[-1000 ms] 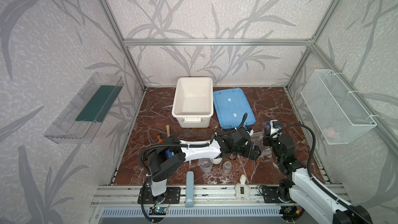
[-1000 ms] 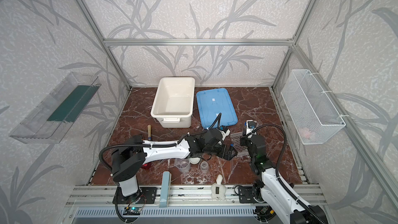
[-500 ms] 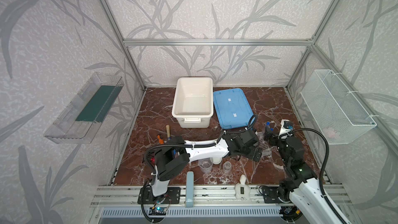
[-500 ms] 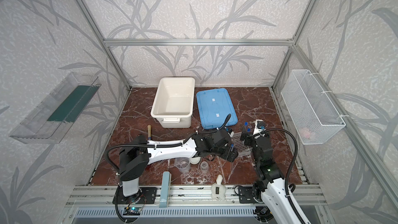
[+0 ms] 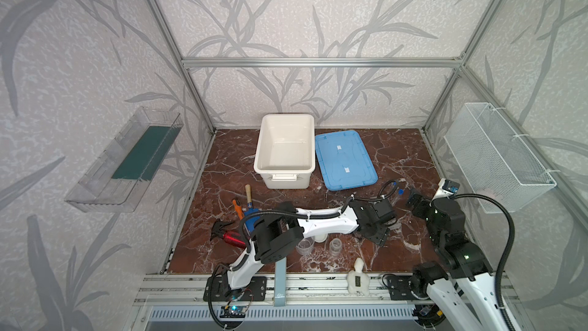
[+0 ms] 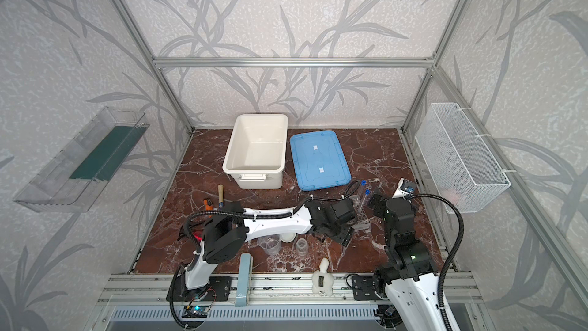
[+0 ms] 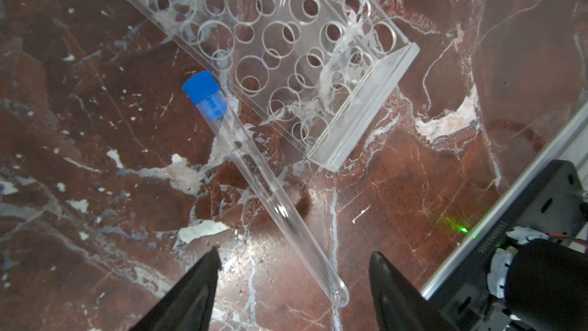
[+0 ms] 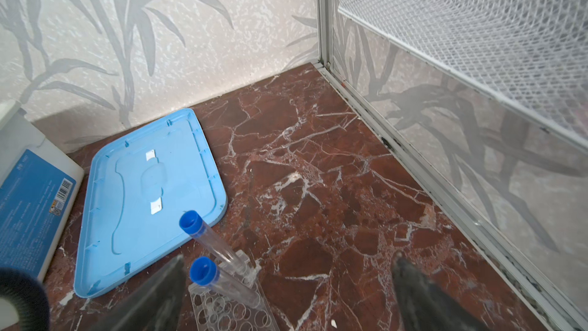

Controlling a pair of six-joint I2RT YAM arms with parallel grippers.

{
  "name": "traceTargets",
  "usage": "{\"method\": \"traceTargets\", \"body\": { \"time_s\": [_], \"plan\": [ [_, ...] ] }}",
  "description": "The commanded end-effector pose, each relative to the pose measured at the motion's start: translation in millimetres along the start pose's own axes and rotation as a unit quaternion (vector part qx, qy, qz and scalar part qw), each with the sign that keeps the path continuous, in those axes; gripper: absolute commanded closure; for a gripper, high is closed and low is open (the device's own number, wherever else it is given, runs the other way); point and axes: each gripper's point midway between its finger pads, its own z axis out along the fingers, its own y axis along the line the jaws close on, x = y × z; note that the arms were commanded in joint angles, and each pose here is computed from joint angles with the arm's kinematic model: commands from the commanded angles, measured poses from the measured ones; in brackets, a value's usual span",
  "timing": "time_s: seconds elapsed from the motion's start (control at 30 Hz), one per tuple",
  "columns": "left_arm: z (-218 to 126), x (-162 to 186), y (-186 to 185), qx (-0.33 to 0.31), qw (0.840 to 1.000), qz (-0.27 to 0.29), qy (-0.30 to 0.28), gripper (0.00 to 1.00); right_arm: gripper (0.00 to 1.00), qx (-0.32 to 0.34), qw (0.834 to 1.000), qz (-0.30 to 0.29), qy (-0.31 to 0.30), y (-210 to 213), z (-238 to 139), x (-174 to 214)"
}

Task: Organize the chemistry lab equipment
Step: 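Lower the left gripper onto the last blue-capped tube and close it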

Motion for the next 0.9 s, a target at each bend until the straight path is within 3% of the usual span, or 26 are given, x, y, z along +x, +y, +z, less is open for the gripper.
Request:
{"method": "traceTargets", "body": {
  "time_s": [0.0, 0.13, 0.47, 0.87],
  "plan": [
    [5.1, 11.9, 14.1, -0.049, 0.998, 0.01, 0.031, 0.32, 0.01, 0.004, 1.0, 0.014, -0.004, -5.3, -8.7, -3.2],
    [12.0, 13.3, 21.0, -0.072, 0.996, 0.019, 0.04, 0.38, 0.01, 0.0, 1.0, 0.021, -0.023, -8.4, -16.0, -8.0],
    [17.7, 11.8, 21.6, -0.076, 0.996, 0.024, 0.038, 0.41, 0.01, 0.002, 0.999, 0.021, -0.032, -11.8, -18.6, -7.4],
    [11.3, 15.5, 63.8, -0.157, 0.986, -0.013, 0.046, 0.79, 0.01, -0.004, 0.999, 0.012, -0.034, -10.4, -19.7, -7.6]
  ]
}}
